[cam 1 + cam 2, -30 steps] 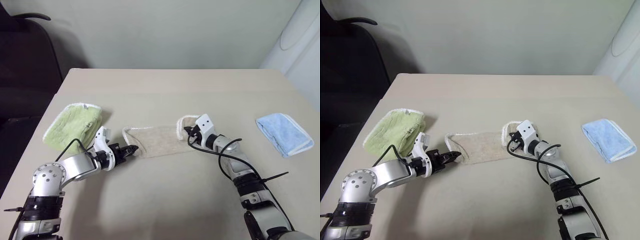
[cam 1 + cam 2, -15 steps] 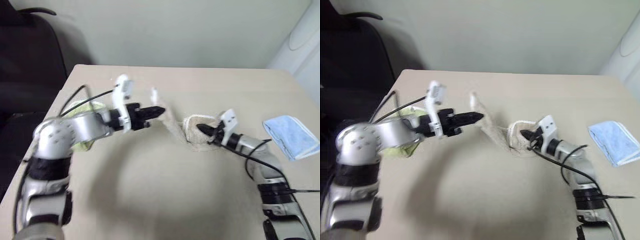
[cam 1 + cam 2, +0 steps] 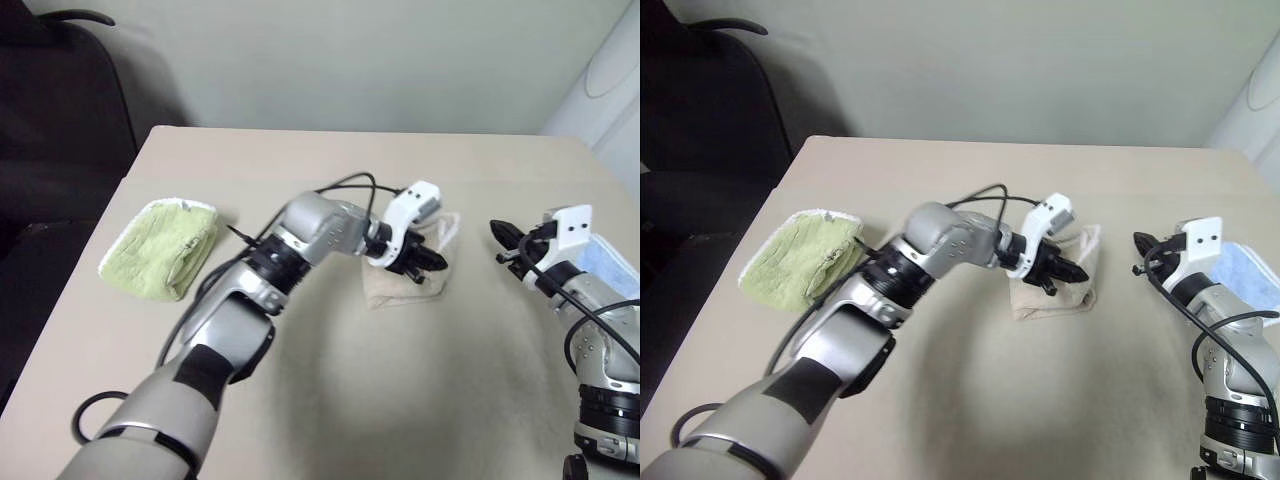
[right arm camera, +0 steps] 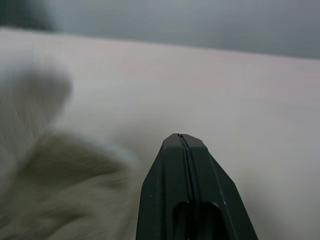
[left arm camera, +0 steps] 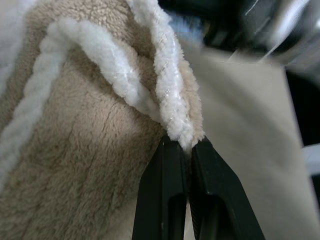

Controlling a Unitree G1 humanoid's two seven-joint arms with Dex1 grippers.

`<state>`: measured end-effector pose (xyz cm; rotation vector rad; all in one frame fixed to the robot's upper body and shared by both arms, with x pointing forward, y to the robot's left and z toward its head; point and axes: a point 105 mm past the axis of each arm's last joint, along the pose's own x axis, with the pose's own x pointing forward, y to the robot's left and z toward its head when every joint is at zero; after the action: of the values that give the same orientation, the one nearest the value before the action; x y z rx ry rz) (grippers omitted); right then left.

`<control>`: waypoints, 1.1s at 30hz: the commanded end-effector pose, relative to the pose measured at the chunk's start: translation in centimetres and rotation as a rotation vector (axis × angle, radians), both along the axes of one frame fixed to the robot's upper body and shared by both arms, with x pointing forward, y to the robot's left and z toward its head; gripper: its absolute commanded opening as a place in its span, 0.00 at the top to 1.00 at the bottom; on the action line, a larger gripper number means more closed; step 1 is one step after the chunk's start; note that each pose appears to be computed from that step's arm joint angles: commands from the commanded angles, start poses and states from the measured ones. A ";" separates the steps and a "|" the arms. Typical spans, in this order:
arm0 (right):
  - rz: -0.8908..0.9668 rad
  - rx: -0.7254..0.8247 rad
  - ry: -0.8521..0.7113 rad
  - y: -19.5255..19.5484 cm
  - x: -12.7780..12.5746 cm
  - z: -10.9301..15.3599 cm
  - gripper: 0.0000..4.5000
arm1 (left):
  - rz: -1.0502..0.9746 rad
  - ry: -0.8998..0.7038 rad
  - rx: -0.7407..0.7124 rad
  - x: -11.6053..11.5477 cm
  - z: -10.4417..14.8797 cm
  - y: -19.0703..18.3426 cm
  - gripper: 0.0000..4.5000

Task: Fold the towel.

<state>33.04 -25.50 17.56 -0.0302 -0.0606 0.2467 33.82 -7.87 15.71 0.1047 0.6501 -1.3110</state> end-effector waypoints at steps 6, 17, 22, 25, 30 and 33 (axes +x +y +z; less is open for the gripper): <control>-0.011 -0.016 -0.048 0.4 -0.8 1.2 1.00 | 0.046 0.076 -0.207 1.6 2.9 -0.6 0.45; 0.314 -0.127 -0.005 7.1 -0.9 1.5 1.00 | 0.273 -0.294 -0.318 5.6 6.5 6.4 0.62; 0.317 -0.129 0.000 7.1 -0.9 1.5 1.00 | 0.275 -0.309 -0.322 5.5 6.4 6.5 0.99; 0.342 -0.152 0.098 9.1 0.8 -1.7 1.00 | 0.201 -0.333 -0.135 4.2 0.6 5.9 0.99; 0.352 -0.187 0.222 10.7 2.2 -5.9 1.00 | 0.132 -0.375 0.070 3.6 -4.9 5.6 0.99; 0.331 -0.215 0.308 10.6 2.5 -9.1 1.00 | 0.080 -0.412 0.180 3.3 -7.5 6.0 0.99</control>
<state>35.41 -14.30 9.79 -0.1628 0.2328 0.6176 37.33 -2.28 10.16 0.3920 0.3697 -1.1137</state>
